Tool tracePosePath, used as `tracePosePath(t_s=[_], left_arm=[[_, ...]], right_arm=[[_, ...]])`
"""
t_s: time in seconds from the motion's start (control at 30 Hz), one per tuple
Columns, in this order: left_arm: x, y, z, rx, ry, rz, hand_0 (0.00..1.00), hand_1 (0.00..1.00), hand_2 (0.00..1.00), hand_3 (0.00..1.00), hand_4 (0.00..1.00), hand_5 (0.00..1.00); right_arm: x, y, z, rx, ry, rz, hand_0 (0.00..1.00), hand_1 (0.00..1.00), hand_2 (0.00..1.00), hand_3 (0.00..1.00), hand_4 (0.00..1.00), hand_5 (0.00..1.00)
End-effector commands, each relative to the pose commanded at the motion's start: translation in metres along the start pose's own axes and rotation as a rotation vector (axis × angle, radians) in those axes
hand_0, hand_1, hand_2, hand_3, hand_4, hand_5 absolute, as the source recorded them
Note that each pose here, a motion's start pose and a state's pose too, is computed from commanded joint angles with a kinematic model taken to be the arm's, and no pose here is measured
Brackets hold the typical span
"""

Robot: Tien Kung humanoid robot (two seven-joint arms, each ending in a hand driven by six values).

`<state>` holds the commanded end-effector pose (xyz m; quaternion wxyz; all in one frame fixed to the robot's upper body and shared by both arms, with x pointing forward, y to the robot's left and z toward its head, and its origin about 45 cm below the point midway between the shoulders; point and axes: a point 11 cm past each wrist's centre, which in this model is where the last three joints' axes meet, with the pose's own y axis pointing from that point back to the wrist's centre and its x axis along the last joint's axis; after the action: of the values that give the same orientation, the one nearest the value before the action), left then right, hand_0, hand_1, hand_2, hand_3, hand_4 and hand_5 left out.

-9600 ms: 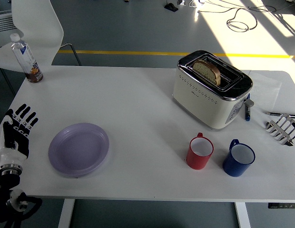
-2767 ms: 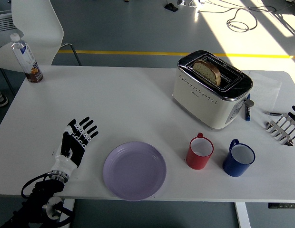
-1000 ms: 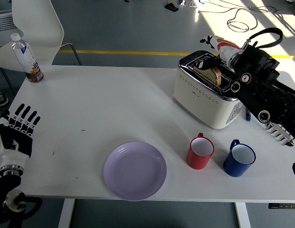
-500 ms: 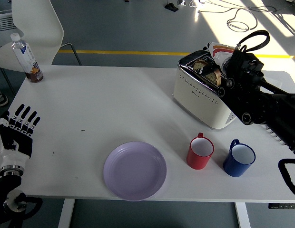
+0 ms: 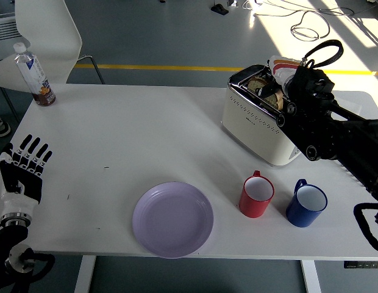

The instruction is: Push plate across desktop,pick up the break from the machine,place the break in the plate

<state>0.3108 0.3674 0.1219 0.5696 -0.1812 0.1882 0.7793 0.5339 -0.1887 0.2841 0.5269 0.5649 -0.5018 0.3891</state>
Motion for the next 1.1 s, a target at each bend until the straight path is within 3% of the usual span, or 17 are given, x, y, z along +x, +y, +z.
tracePosePath(t_s=[0.33, 0.7, 0.77, 0.97, 1.1], left_arm=[[0.0, 0.0, -0.001, 0.004, -0.002, 0.003, 0.792, 0.766, 0.82, 0.78, 0.541, 0.998], [0.002, 0.002, -0.004, 0.012, -0.004, 0.005, 0.791, 0.766, 0.818, 0.778, 0.54, 0.998], [0.001, 0.002, -0.005, 0.014, -0.005, 0.004, 0.792, 0.764, 0.818, 0.777, 0.538, 0.998], [0.003, 0.003, -0.004, 0.012, -0.006, 0.009, 0.792, 0.764, 0.817, 0.776, 0.538, 0.998], [0.003, 0.003, -0.004, 0.011, -0.005, 0.009, 0.792, 0.764, 0.817, 0.776, 0.538, 0.998]], right_arm=[[-0.01, -0.001, 0.006, -0.008, -0.017, -0.02, 0.384, 0.433, 0.464, 0.55, 0.513, 0.15], [0.001, 0.001, 0.0, -0.002, -0.01, 0.038, 0.324, 0.383, 0.441, 0.496, 0.475, 0.154], [0.004, 0.002, -0.004, 0.006, -0.009, 0.051, 0.297, 0.367, 0.422, 0.475, 0.42, 0.148], [0.03, 0.011, -0.014, 0.015, -0.066, 0.08, 0.298, 0.361, 0.414, 0.468, 0.381, 0.144], [0.071, 0.021, -0.016, 0.025, -0.079, 0.175, 0.298, 0.361, 0.414, 0.468, 0.381, 0.144]])
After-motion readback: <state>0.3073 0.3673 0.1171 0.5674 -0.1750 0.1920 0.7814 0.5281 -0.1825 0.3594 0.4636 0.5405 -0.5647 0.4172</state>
